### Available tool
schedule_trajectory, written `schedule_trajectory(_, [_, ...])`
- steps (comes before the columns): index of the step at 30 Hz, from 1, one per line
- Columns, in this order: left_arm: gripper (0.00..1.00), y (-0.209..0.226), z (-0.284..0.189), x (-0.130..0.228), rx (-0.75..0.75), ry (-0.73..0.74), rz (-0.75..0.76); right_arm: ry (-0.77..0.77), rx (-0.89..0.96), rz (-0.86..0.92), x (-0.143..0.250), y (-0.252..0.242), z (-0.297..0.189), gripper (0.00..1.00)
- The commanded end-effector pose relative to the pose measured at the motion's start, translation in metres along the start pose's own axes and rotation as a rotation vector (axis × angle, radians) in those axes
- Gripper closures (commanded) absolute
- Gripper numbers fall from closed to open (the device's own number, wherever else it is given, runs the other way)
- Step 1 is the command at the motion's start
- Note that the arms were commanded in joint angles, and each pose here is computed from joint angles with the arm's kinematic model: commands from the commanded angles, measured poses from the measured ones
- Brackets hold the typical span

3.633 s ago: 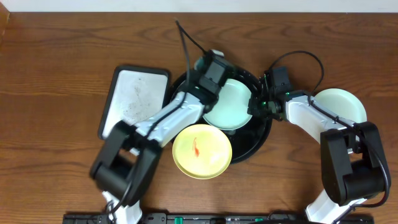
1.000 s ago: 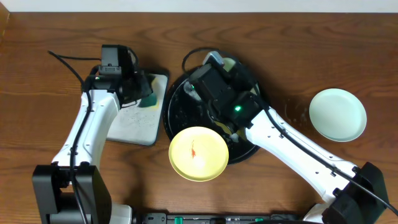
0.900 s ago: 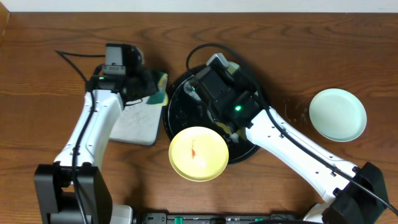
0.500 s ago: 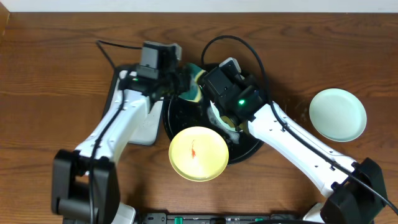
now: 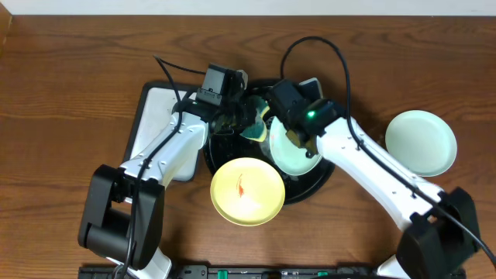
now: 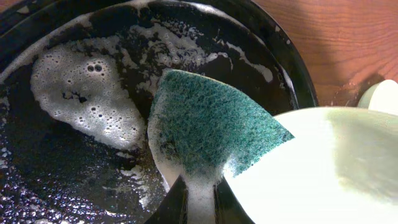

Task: Clean dirty plates on tray and stack at the side
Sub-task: 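Bring the sponge back onto the pale green plate with the left gripper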

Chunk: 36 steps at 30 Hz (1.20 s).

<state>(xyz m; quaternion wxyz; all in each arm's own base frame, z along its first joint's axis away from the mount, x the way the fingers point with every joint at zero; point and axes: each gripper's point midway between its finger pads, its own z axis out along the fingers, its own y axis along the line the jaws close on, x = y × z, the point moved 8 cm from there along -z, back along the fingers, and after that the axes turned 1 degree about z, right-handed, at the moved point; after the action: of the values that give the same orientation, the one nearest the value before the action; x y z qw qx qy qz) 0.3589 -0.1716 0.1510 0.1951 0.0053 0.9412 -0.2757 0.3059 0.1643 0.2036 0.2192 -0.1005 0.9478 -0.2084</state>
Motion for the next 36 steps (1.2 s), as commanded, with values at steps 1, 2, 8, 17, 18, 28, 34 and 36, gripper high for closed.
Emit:
schedule_trajectory(1, [0.92,-0.007,-0.001,0.002,0.023,0.009,0.004,0.051,-0.021,0.066,-0.002,0.003,0.015,0.99])
schedule_trajectory(2, [0.92,-0.009,0.0,0.003,0.025,0.012,0.009,0.06,-0.015,0.064,-0.002,0.004,0.018,0.99])
schedule_trajectory(8, [0.92,-0.029,0.01,0.018,0.047,0.052,0.059,0.08,-0.005,0.066,-0.003,0.005,0.029,0.99])
schedule_trajectory(17, [0.92,-0.036,0.055,0.036,0.058,0.107,-0.007,0.075,-0.006,0.07,-0.004,0.005,0.029,0.99])
schedule_trajectory(18, [0.92,-0.035,0.061,0.039,0.057,0.113,-0.003,0.075,-0.007,0.071,-0.004,0.005,0.029,0.99])
schedule_trajectory(28, [0.92,-0.011,0.092,0.047,-0.049,0.121,0.094,0.077,-0.005,0.069,-0.003,0.005,0.029,0.99])
schedule_trajectory(34, [0.92,0.004,0.082,0.034,-0.258,0.023,0.28,0.081,-0.002,0.065,-0.003,0.004,0.029,0.99])
schedule_trajectory(36, [0.92,0.01,0.076,0.029,-0.352,-0.011,0.329,0.081,0.0,0.064,-0.003,0.004,0.029,0.99])
